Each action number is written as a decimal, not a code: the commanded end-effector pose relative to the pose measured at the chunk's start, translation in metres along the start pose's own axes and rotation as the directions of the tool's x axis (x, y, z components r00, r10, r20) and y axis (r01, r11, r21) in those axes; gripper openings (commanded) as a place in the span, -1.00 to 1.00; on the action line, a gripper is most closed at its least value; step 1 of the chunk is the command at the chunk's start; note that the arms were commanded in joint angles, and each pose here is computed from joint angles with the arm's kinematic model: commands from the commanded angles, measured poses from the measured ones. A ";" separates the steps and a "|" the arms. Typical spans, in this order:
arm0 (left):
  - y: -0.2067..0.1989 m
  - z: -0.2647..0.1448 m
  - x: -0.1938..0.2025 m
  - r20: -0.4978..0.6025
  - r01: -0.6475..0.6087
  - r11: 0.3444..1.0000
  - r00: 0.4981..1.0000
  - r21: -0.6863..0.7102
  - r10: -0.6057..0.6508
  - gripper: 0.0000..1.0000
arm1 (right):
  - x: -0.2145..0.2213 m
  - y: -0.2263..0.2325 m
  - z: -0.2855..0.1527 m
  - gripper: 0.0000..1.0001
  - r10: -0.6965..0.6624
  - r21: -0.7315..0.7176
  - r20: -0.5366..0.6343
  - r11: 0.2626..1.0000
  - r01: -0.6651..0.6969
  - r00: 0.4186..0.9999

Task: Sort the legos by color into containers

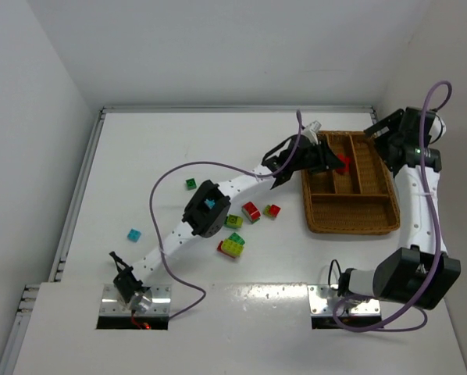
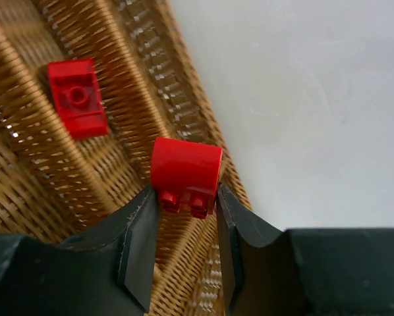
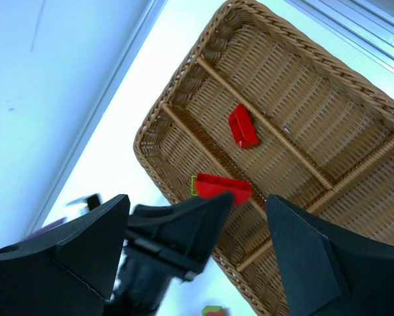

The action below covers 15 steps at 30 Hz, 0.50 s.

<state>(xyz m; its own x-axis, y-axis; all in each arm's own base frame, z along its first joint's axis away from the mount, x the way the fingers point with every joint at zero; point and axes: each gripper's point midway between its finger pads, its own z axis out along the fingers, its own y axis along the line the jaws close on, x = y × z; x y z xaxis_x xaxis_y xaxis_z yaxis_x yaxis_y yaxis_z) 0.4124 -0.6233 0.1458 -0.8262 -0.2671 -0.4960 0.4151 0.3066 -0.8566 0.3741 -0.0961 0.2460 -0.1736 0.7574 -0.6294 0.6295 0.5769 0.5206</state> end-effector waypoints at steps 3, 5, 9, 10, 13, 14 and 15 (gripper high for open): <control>-0.042 0.010 -0.004 0.092 -0.006 0.995 0.996 0.102 -0.004 -0.86 | -0.010 0.017 -0.009 0.70 0.001 -0.030 0.031 1.000 0.000 1.000; -0.041 0.010 -0.005 0.100 -0.005 0.995 0.995 0.098 -0.004 -0.34 | -0.004 0.016 -0.008 0.70 -0.006 -0.028 0.018 1.000 0.006 1.000; -0.039 0.011 -0.003 0.093 -0.016 0.995 0.996 0.101 0.007 0.86 | -0.007 0.018 -0.009 0.72 -0.014 -0.034 0.025 0.999 0.014 1.000; -0.046 0.009 -0.005 0.090 -0.020 0.993 0.996 0.113 0.010 0.98 | -0.006 0.020 -0.009 0.72 -0.014 -0.042 0.018 0.999 0.015 1.000; -0.053 0.007 -0.008 0.092 -0.046 0.991 0.995 0.126 0.034 1.00 | -0.008 0.022 -0.011 0.72 -0.013 -0.048 0.025 0.999 0.014 1.000; -0.058 0.004 -0.010 0.091 -0.070 0.991 0.994 0.118 0.060 1.00 | -0.011 0.025 -0.013 0.72 -0.012 -0.055 0.031 0.998 0.013 0.999; -0.057 0.002 -0.007 0.072 -0.081 0.991 0.995 0.111 0.073 1.00 | -0.011 0.025 -0.013 0.72 -0.012 -0.055 0.031 0.998 0.013 0.999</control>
<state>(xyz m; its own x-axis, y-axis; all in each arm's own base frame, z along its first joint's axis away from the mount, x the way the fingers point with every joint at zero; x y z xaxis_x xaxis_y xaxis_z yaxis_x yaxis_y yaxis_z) 0.4013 -0.6407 0.1428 -0.8115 -0.2979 -0.5026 0.4263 0.2864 -0.8581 0.3763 -0.0849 0.2491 -0.1956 0.7517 -0.6298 0.6138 0.5947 0.5192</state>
